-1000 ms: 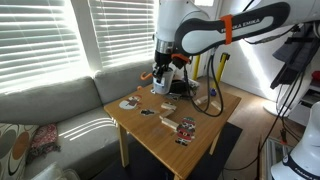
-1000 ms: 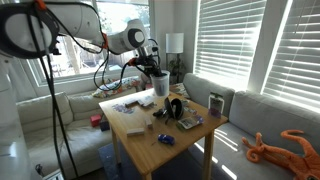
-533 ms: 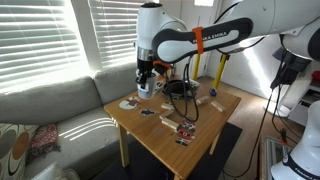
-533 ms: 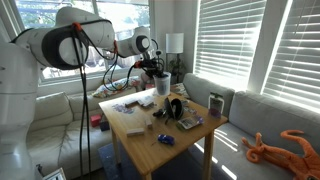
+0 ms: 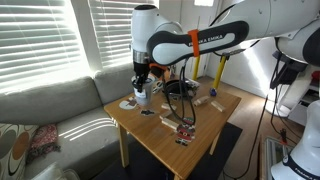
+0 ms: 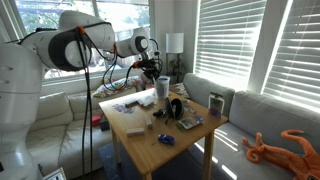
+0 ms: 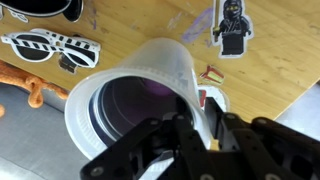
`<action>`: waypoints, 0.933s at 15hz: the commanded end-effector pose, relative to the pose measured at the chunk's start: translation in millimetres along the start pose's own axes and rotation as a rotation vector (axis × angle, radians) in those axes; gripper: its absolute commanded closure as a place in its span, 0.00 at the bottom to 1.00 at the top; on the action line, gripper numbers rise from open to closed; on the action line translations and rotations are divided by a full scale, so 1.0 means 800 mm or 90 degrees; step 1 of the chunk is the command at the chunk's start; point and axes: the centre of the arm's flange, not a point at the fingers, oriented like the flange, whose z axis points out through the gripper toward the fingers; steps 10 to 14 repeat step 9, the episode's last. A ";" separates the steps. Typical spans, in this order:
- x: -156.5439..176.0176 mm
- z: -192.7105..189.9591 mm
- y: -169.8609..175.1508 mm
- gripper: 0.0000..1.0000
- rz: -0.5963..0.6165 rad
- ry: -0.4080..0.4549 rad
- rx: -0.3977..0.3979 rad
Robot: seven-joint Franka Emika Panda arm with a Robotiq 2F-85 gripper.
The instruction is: Set the cup upright on the table
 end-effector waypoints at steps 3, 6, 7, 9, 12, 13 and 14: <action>0.003 -0.087 -0.028 0.28 -0.011 0.062 -0.011; -0.012 -0.152 -0.056 0.07 -0.044 0.128 0.017; -0.026 -0.165 -0.067 0.01 -0.081 0.146 0.042; -0.005 -0.156 -0.062 0.11 -0.050 0.129 0.024; -0.005 -0.156 -0.062 0.11 -0.050 0.129 0.024; -0.005 -0.156 -0.062 0.11 -0.050 0.129 0.024; -0.005 -0.156 -0.062 0.11 -0.050 0.129 0.024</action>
